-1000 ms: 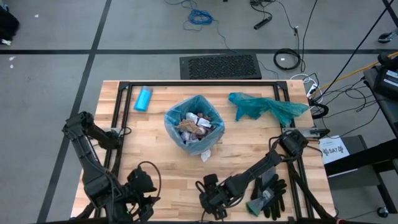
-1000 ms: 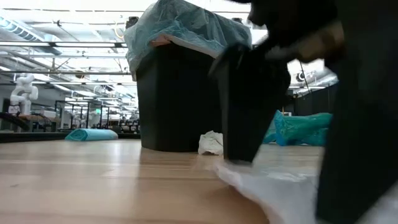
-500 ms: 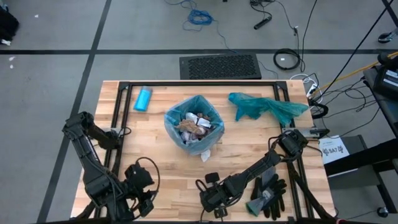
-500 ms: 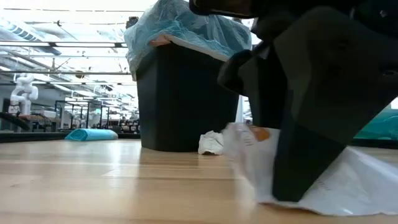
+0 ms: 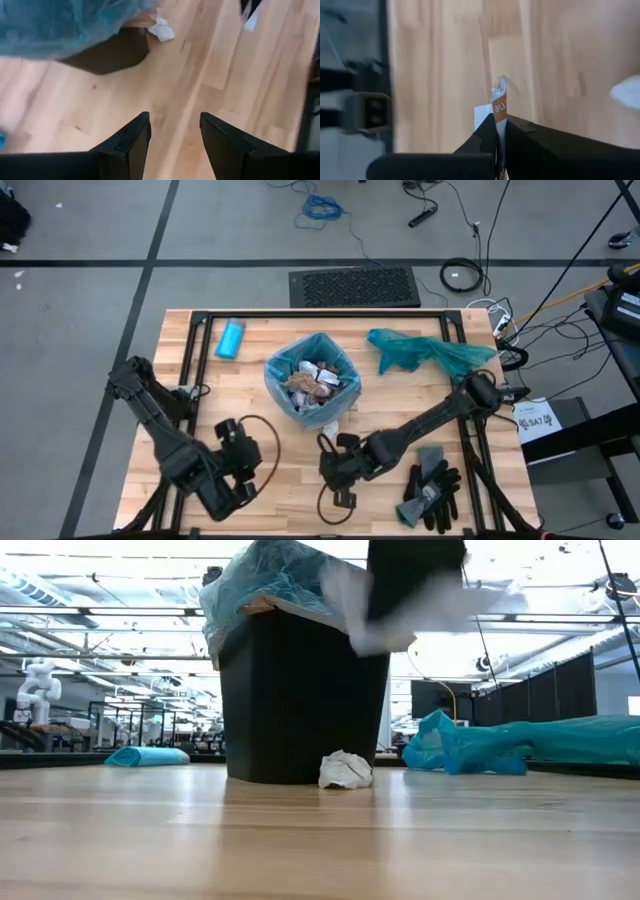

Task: Place trash/remove bag and relplace
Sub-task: Put the white paper trash into the trash bin

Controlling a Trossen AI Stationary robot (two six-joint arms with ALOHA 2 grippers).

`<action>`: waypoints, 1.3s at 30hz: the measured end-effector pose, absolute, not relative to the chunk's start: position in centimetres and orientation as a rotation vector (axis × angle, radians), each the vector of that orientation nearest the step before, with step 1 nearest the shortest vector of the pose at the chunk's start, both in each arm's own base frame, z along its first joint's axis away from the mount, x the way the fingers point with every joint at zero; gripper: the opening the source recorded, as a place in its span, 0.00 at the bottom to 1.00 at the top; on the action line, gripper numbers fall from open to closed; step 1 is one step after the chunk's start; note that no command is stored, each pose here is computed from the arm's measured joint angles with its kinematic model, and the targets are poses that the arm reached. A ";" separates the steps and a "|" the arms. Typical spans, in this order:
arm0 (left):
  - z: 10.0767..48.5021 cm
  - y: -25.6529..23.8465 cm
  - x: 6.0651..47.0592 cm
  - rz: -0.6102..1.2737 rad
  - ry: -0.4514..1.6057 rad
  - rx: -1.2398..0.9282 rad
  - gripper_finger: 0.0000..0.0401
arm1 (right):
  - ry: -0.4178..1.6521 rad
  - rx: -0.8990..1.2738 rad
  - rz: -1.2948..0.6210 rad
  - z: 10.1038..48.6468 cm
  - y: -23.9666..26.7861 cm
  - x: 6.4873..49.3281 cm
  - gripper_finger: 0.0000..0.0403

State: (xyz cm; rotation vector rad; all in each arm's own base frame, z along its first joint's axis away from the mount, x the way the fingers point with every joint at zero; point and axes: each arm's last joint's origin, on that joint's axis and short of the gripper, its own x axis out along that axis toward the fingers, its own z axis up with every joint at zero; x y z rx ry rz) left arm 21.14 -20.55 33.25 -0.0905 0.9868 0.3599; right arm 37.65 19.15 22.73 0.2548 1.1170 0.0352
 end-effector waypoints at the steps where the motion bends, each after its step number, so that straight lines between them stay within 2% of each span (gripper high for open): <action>1: 33.2 -20.2 21.3 0.347 0.998 -0.062 0.44 | 1.087 0.265 0.028 23.7 19.0 37.6 0.00; 9: 30.2 -17.4 21.2 0.217 1.013 -0.051 0.44 | 0.887 0.290 -0.059 30.3 18.9 37.7 0.00; 20: 26.2 -14.0 17.8 0.008 0.873 -0.261 0.44 | 0.573 0.286 -0.173 38.4 16.8 38.7 0.00; 24: 25.1 -13.0 16.9 -0.125 0.784 -0.354 0.44 | 0.528 0.246 -0.255 39.1 14.4 39.6 0.00; 33: 24.9 -11.4 16.7 -0.173 0.688 -0.456 0.44 | 0.561 0.250 -0.440 38.4 7.3 41.3 0.00; 36: 24.8 -11.5 16.6 -0.176 0.693 -0.443 0.44 | 0.578 0.307 -0.502 38.2 5.3 41.4 0.00; 39: 24.8 -11.5 16.6 -0.194 0.701 -0.440 0.44 | 0.655 0.427 -0.538 37.4 3.4 41.2 0.06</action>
